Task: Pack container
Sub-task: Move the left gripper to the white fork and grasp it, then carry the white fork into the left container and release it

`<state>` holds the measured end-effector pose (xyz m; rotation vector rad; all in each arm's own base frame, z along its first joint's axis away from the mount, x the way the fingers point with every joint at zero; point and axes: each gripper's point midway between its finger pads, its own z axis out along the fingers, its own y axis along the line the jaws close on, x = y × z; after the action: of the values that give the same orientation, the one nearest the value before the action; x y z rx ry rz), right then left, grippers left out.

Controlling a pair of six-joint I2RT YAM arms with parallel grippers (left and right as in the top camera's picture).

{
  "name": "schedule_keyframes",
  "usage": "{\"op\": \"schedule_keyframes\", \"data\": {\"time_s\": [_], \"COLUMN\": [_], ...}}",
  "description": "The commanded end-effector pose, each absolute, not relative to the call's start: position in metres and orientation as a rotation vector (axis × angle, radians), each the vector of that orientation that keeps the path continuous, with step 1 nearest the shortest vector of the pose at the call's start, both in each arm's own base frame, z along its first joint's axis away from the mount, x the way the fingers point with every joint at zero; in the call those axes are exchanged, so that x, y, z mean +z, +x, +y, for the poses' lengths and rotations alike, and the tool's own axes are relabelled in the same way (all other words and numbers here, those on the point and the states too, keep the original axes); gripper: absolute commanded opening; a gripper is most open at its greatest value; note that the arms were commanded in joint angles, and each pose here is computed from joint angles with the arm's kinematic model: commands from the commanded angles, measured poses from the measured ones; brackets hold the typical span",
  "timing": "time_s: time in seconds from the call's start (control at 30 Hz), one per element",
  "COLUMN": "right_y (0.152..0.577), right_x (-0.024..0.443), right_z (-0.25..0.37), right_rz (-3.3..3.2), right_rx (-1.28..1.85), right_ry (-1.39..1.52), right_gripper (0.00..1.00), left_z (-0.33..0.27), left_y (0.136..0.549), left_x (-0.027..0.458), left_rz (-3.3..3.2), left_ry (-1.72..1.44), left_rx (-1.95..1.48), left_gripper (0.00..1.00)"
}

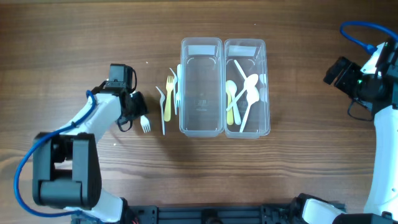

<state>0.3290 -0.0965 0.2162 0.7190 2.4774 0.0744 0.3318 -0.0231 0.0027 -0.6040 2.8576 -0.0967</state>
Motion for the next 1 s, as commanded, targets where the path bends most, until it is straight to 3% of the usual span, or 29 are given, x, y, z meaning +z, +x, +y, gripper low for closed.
{"op": "schedule_keyframes", "data": {"time_s": [0.0,0.17,0.43,0.73,0.8,0.97], "right_y": [0.329,0.329,0.329,0.329,0.329,0.329], "right_x": [0.214,0.214,0.214,0.214,0.214,0.214], "right_z": [-0.095,-0.095,-0.095,-0.095,-0.095,-0.095], "right_rz": [2.484,2.484,2.484,2.484,2.483,2.483], "right_rx": [0.085,0.085,0.085,0.085,0.085,0.085], "right_ry": [0.722,0.722,0.722,0.722,0.721,0.721], "right_gripper": [1.00,1.00,1.00,1.00,1.00,1.00], "left_z": [-0.020,-0.012,-0.009,-0.031,-0.042,-0.098], "left_y": [0.338,0.334,0.329,0.342,0.352,0.384], "left_x": [-0.003,-0.008,-0.009,0.024,0.045,0.150], "left_rz": [2.859,2.884,2.901,2.927,2.914,2.775], "left_ry": [-0.577,-0.505,-0.503,-0.434,-0.336,-0.102], "left_rx": [-0.050,0.028,0.075,-0.007,-0.022,-0.106], "left_gripper": [0.50,0.45,0.05,0.04,0.04,0.04]}}
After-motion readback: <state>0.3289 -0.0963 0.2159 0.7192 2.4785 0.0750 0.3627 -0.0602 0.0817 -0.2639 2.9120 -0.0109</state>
